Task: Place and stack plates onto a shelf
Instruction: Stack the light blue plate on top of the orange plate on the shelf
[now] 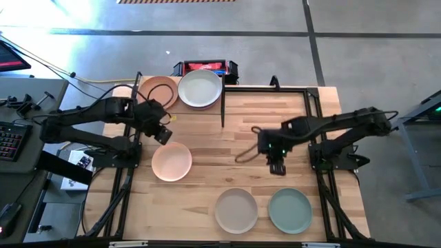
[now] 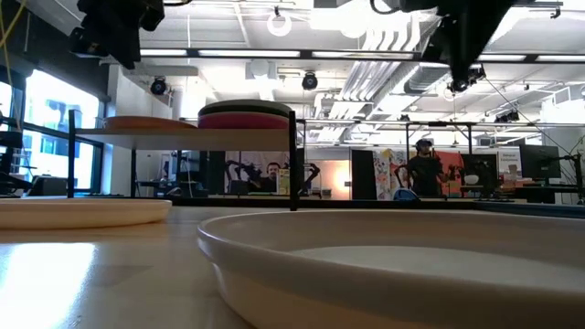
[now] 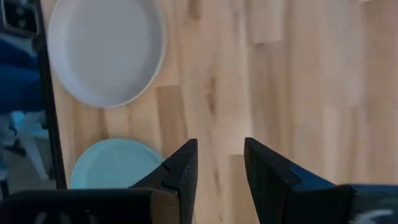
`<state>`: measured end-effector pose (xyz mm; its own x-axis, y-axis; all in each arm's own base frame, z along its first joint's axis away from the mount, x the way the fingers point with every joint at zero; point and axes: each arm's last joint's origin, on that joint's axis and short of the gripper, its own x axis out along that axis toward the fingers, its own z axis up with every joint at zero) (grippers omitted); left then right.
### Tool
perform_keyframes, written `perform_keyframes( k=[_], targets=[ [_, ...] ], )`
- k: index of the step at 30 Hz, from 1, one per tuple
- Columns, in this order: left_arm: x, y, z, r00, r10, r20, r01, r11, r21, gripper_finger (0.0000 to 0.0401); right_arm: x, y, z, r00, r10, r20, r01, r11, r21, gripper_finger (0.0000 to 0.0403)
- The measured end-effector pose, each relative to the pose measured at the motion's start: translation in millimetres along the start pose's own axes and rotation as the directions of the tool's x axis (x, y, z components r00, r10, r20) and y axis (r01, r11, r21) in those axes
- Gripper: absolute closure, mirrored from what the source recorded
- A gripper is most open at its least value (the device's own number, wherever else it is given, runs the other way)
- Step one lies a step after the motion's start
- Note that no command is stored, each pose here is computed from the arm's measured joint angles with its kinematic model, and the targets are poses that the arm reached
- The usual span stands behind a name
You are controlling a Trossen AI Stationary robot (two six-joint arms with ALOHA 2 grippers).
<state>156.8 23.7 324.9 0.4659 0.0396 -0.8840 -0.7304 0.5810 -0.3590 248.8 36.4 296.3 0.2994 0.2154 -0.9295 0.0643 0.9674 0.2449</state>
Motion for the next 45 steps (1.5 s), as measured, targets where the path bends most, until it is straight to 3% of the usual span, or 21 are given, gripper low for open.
perform_keyframes(
  k=[14,19,31,45],
  targets=[
    [4.9,-31.5,-17.8,0.994,-0.112,-0.016,0.113,0.985,0.127,0.0336,42.2,48.4,-33.1,0.998,0.037,-0.058,-0.047,0.984,-0.174,0.0293],
    [15.1,-43.7,-19.1,0.992,-0.121,-0.032,0.124,0.985,0.124,0.0336,63.0,51.8,-48.5,0.996,0.039,-0.085,-0.056,0.975,-0.217,0.0293],
    [51.0,-64.0,-21.4,0.992,-0.033,-0.120,0.041,0.997,0.069,0.0336,94.8,52.4,-72.1,0.994,0.055,-0.092,-0.082,0.943,-0.324,0.0293],
    [75.8,-87.4,-30.3,0.988,-0.056,-0.146,0.067,0.995,0.075,0.0336,123.1,46.4,-96.9,0.995,0.054,-0.081,-0.080,0.928,-0.365,0.0293]
  ],
)
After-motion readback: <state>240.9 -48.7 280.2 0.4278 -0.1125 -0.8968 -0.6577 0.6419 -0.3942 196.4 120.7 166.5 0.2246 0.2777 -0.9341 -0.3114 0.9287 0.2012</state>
